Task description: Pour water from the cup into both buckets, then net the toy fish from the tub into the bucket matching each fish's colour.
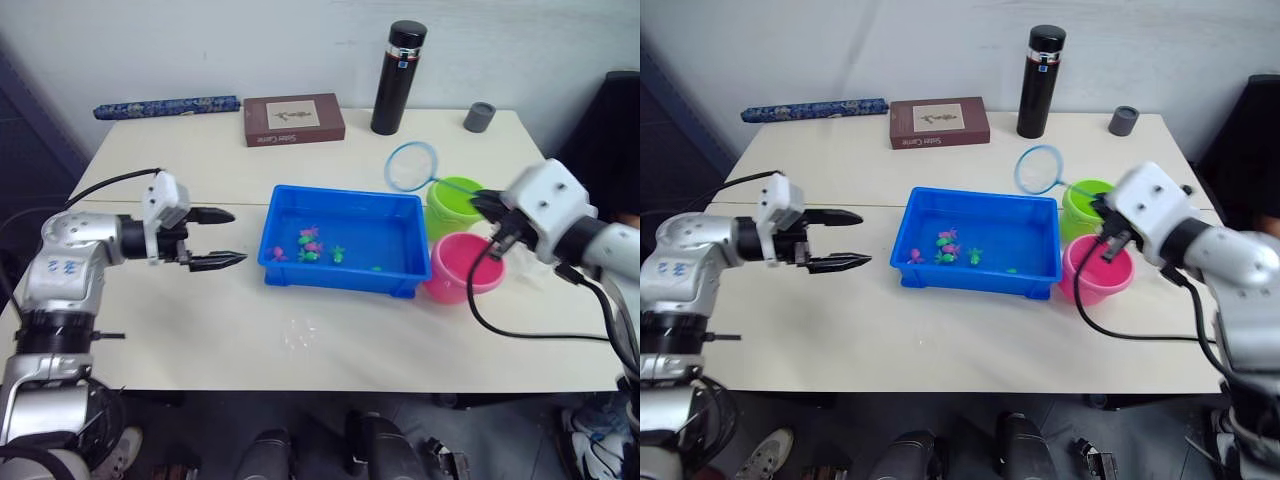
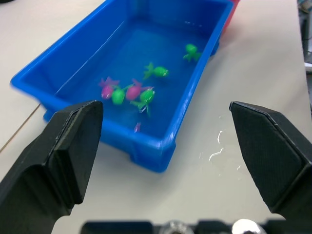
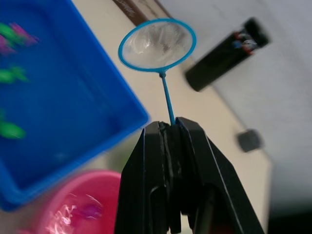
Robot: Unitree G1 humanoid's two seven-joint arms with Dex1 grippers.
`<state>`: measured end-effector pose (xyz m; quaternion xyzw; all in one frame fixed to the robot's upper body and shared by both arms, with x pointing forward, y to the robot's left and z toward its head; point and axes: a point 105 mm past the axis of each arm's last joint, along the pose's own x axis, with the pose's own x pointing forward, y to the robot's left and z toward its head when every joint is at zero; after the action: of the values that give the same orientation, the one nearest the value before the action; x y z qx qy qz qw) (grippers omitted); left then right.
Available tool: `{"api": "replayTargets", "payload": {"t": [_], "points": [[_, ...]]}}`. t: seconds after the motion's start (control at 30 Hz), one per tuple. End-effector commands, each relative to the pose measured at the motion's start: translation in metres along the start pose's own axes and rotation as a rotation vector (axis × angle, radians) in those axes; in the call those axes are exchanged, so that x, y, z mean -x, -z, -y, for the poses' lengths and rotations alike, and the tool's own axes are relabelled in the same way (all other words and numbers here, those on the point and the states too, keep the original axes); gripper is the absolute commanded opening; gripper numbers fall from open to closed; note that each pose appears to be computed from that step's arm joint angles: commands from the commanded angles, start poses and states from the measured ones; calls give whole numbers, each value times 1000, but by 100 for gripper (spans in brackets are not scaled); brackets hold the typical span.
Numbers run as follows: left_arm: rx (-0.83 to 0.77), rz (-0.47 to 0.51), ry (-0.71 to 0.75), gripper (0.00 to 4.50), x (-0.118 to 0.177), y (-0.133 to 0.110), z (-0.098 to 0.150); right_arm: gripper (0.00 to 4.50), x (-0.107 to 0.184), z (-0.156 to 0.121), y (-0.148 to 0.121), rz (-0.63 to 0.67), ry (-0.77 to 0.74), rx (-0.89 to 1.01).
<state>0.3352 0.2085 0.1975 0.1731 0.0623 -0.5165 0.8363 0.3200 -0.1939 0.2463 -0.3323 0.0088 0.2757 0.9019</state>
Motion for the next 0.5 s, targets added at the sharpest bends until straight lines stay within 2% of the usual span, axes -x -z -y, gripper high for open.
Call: {"api": "replayTargets", "payload": {"t": [0.03, 0.23, 0.5], "points": [[-8, 39, -74, 447, 17, -9, 0, 0, -15, -13, -9, -48, -151, -117], [61, 104, -136, 447, 24, -11, 4, 0, -32, -30, -20, -72, -271, -175], [69, 109, -146, 447, 23, -12, 8, 0, -55, -52, -9, -133, -311, -191]]}}
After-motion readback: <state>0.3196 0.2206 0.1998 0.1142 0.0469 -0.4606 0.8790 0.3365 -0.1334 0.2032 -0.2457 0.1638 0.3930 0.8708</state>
